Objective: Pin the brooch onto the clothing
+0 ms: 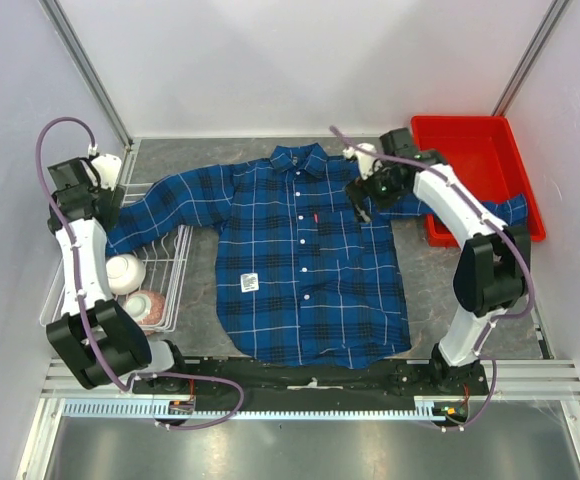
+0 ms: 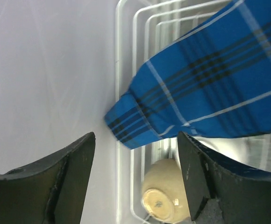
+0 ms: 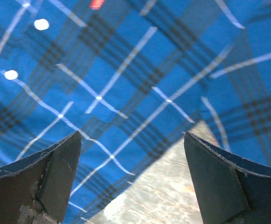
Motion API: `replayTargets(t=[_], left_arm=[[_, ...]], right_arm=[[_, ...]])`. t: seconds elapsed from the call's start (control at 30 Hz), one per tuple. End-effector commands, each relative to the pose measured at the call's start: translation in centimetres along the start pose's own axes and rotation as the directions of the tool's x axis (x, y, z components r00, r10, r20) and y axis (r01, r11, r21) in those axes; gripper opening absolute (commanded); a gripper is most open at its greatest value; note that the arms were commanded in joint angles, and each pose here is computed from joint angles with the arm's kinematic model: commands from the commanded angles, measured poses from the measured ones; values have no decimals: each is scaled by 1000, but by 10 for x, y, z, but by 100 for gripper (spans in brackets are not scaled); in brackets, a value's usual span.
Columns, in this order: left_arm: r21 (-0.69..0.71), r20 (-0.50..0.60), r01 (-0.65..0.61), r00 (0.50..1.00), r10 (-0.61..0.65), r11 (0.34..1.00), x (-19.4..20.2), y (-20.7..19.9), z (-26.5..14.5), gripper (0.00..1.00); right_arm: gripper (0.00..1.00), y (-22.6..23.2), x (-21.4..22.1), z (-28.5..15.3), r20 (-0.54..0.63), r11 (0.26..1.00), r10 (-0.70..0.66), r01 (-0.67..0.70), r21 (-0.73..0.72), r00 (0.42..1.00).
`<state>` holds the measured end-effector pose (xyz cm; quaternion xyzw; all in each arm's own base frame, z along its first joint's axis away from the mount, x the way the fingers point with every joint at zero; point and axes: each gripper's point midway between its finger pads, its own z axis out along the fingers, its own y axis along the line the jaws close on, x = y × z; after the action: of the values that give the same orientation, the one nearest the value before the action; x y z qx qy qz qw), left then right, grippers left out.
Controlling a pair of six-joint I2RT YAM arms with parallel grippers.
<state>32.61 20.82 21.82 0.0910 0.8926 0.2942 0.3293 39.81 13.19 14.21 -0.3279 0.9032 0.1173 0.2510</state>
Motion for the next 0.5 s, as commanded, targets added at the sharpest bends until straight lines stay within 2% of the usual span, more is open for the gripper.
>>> replayTargets(t=[0.0,0.03,0.1,0.13,0.23,0.33,0.37,0.4,0.47], left_arm=[[207,180,119,971,-158,971,-54,-16,-38,79],[278,176,153,963,-206,948,-57,-29,-45,79],[333,192,179,948,-253,926,-66,-35,-57,79],[391,189,205,936,-296,897,-69,-45,-65,80],[471,188,239,913,-362,849,-73,-60,-80,80],[510,168,262,904,-394,819,-69,-72,-85,80],[519,165,263,902,-398,813,-67,-75,-86,80],[532,152,270,902,-404,803,-64,-81,-86,80],[550,152,276,895,-419,788,-62,-86,-92,80]], right_arm=[[98,72,-28,-13,151,986,-99,117,-115,984],[98,100,-23,-5,144,978,-122,144,-154,982],[98,129,-38,-6,216,968,-158,194,-157,964],[98,163,-36,-1,222,953,-188,233,-195,957],[89,233,-42,5,275,905,-292,357,-230,916],[69,296,-43,15,311,853,-367,451,-264,877],[59,311,-40,26,300,845,-373,455,-281,878],[56,338,-33,28,299,820,-397,482,-310,868],[49,363,-31,38,298,808,-403,489,-328,865]])
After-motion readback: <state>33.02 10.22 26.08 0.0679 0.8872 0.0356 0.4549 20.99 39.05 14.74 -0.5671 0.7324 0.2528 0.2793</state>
